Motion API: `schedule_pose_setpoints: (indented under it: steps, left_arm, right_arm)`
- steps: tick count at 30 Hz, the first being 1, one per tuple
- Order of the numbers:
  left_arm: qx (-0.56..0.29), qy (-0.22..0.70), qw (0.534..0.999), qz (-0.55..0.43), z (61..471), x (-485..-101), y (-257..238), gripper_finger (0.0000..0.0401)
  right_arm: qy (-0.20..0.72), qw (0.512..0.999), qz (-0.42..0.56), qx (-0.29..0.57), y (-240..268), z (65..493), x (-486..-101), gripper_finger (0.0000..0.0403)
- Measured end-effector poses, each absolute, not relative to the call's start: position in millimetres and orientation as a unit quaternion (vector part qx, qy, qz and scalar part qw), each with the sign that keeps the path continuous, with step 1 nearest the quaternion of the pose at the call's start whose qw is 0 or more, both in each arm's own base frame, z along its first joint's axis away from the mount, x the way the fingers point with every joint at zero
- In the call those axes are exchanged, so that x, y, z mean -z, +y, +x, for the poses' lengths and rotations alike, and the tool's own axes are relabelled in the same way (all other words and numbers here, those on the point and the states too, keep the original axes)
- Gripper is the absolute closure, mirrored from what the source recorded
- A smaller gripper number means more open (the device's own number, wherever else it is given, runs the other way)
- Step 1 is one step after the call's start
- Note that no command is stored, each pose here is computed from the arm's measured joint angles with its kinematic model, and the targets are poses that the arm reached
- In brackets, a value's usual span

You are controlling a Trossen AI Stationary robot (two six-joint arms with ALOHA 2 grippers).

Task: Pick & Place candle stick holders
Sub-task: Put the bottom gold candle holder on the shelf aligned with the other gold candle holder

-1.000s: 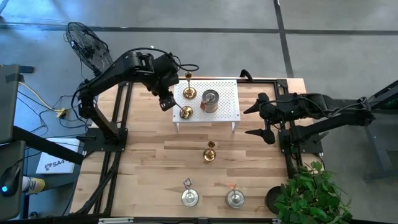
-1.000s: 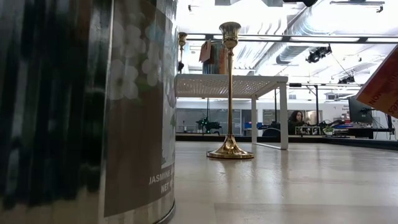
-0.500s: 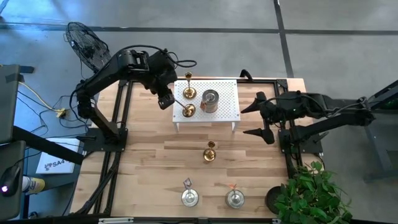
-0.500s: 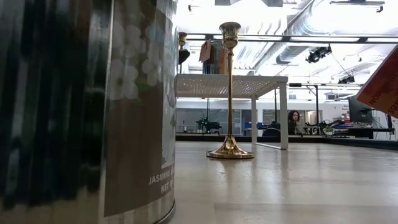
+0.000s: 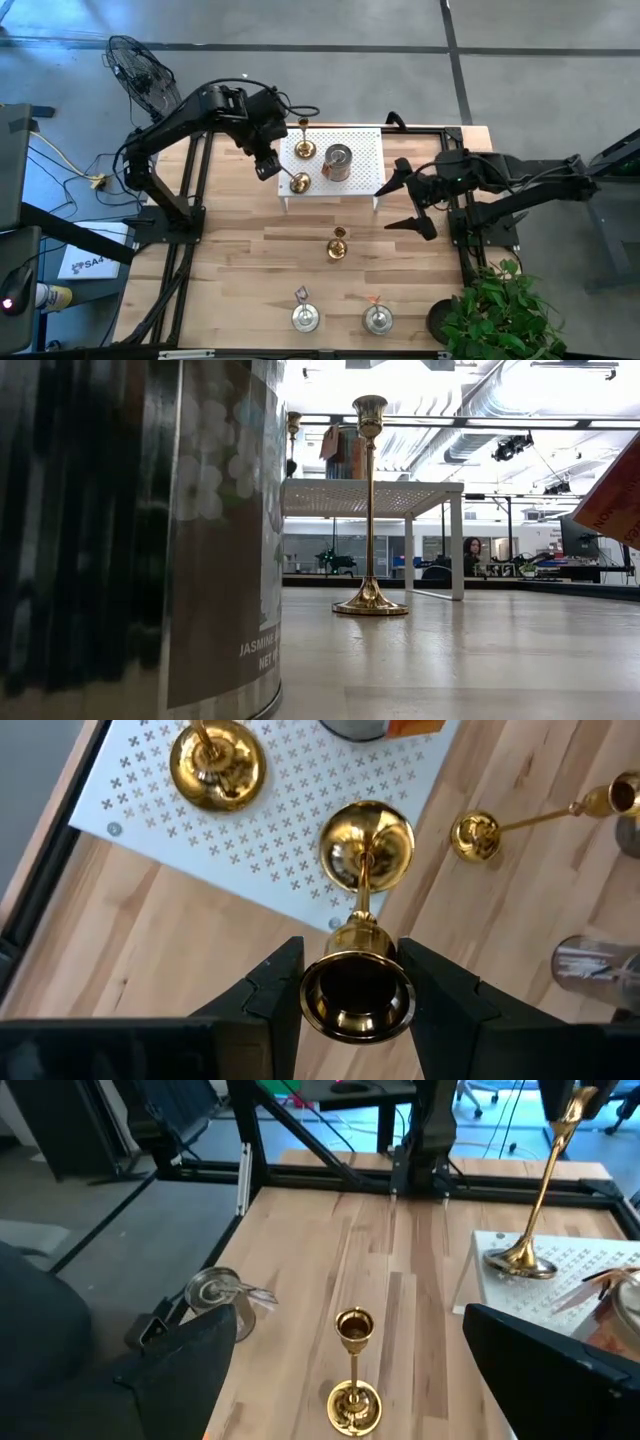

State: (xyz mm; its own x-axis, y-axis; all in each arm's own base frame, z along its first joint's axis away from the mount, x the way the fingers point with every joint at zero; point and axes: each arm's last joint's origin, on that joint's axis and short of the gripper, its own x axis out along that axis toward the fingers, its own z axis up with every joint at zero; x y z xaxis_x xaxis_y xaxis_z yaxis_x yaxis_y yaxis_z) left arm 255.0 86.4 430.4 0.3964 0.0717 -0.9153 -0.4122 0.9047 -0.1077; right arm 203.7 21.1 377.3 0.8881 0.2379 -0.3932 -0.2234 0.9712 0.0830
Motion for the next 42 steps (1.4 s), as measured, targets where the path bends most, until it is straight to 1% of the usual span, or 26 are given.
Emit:
schedule_pose_setpoints:
  steps: [8,17,42]
  left_arm:
    - [-0.149,0.533,0.819,-0.148,254.3,-429.5,86.5,0.0266]
    - [-0.158,0.505,0.837,-0.140,247.3,-447.1,84.8,0.0266]
    - [-0.125,0.507,0.839,-0.155,249.1,-444.8,83.2,0.0266]
  right_arm:
    - [0.227,0.967,0.019,-0.118,22.1,216.5,-368.4,0.0018]
    - [0.212,0.969,0.019,-0.121,22.5,219.6,-370.4,0.0018]
    - [0.209,0.970,0.019,-0.122,22.6,219.8,-370.9,0.0018]
